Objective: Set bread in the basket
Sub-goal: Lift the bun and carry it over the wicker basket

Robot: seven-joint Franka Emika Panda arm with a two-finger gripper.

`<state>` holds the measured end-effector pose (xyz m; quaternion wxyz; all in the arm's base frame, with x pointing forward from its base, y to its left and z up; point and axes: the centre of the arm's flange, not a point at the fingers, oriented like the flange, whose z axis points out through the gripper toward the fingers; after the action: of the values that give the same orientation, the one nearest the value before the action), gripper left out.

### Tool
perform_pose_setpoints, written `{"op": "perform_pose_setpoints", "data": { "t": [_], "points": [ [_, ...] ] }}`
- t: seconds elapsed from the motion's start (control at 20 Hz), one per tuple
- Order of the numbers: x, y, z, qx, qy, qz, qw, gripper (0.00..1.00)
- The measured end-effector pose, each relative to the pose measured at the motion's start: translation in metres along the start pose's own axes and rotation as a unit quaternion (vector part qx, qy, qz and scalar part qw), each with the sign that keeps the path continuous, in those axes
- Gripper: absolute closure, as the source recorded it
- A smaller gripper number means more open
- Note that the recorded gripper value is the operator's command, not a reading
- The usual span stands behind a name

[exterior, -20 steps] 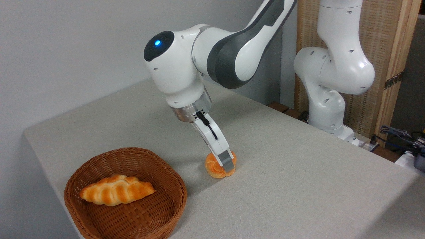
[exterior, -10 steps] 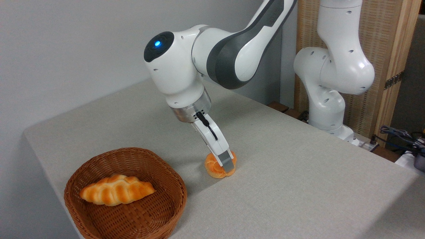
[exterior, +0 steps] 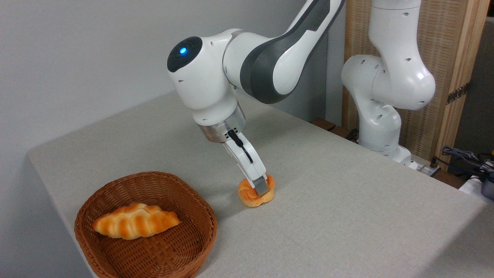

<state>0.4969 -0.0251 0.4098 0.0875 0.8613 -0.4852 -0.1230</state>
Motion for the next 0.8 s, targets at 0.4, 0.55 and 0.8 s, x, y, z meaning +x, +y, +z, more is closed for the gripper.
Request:
{"op": "perform_pose_setpoints", "data": {
  "t": [0.4, 0.55, 0.8],
  "points": [
    [0.002, -0.005, -0.059, 0.054, 0.036, -0.001, 0.9979, 0.52],
    [0.003, -0.006, -0.086, 0.076, 0.051, 0.000, 0.9958, 0.52],
    [0.003, -0.012, -0.115, 0.098, 0.083, -0.007, 0.9918, 0.42]
  ]
}}
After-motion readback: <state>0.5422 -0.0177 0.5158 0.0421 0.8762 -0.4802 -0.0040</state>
